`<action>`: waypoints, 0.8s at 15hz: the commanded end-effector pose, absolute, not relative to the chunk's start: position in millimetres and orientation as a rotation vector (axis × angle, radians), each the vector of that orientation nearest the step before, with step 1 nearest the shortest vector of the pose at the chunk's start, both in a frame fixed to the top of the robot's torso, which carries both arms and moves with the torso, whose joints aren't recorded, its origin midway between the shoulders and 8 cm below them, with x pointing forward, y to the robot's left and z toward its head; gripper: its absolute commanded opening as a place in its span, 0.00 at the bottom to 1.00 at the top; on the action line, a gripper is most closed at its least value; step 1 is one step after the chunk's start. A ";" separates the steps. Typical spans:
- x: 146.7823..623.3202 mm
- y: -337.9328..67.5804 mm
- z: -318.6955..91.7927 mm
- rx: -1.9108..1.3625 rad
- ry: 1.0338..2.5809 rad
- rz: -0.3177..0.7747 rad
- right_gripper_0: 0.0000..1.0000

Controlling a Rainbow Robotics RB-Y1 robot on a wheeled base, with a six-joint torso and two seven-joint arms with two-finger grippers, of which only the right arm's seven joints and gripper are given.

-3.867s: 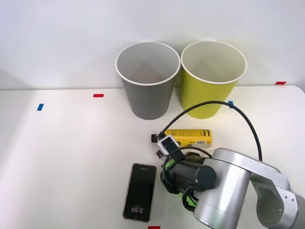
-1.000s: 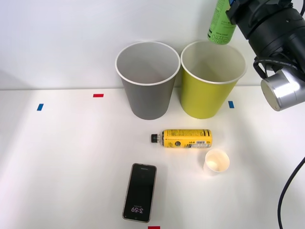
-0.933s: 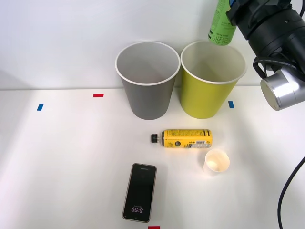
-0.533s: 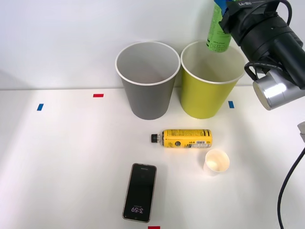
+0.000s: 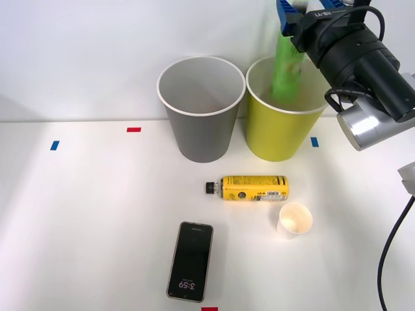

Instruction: Put cans in the gray bin, plastic bottles in the light green bin

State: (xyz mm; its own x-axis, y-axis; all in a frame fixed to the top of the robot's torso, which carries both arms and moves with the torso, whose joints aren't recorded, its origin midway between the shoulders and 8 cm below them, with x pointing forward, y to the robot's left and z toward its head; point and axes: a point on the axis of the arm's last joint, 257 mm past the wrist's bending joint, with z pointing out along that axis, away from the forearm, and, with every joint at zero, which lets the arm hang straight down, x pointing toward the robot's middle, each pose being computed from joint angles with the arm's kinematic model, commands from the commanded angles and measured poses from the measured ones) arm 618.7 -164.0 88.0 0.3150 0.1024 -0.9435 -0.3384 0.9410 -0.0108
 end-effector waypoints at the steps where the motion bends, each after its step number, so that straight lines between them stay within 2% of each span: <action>1: 607.8 -164.5 82.5 -0.310 1.186 0.287 1.00; 3: 585.4 -166.3 73.7 -0.366 1.153 0.338 1.00; 7: 512.1 -166.8 62.1 -0.493 1.154 0.360 1.00; 10: 453.7 -181.5 55.0 -0.464 1.204 0.444 1.00; 12: 426.8 -191.6 45.0 -0.431 1.233 0.454 1.00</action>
